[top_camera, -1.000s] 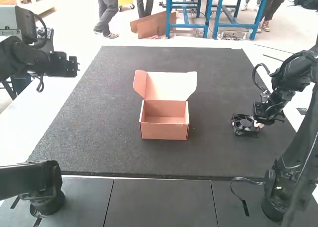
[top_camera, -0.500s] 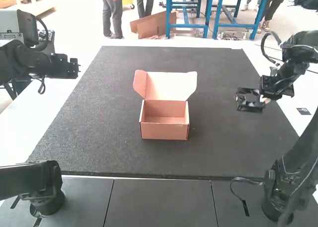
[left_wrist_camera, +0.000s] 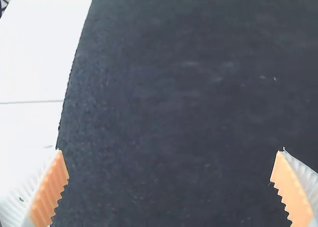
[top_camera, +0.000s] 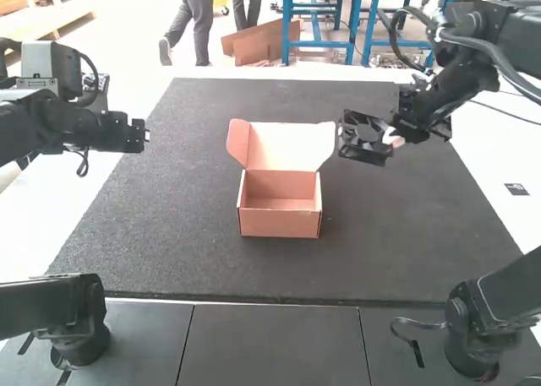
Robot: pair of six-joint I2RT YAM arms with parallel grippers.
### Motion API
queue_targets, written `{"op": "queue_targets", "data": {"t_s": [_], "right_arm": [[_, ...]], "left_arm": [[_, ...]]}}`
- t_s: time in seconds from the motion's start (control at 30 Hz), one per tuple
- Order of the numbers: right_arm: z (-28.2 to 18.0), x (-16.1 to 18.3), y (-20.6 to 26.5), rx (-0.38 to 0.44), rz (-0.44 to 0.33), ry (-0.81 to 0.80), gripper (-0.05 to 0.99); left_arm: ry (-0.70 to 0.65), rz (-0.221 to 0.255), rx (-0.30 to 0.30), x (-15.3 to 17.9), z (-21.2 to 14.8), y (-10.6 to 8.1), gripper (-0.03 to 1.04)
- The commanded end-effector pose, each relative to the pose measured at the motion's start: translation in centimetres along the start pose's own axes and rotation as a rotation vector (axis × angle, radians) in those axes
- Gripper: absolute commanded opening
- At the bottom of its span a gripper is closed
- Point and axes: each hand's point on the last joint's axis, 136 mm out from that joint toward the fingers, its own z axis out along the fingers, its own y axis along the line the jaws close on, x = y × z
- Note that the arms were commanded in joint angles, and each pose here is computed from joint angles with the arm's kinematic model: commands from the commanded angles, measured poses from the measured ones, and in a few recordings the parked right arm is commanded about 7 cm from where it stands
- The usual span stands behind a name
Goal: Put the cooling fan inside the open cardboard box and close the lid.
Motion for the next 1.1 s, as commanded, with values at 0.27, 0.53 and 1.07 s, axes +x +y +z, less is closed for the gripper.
{"op": "queue_targets", "data": {"t_s": [0.27, 0.53, 1.07], "right_arm": [[1.0, 5.8, 10.0, -0.132, -0.042, 0.147, -0.01], [5.6, 5.9, 11.2, -0.062, -0.106, 0.205, -0.01], [14.2, 2.2, 9.9, 0.104, -0.123, 0.164, -0.01]], "left_arm": [[-0.018, 0.018, 0.048, -0.4, -0.4, -1.6, 0.97], [-0.029, -0.018, 0.062, -0.4, -1.4, -2.1, 0.97], [-0.043, -0.073, 0.062, -0.8, -1.7, -2.1, 0.97]]}}
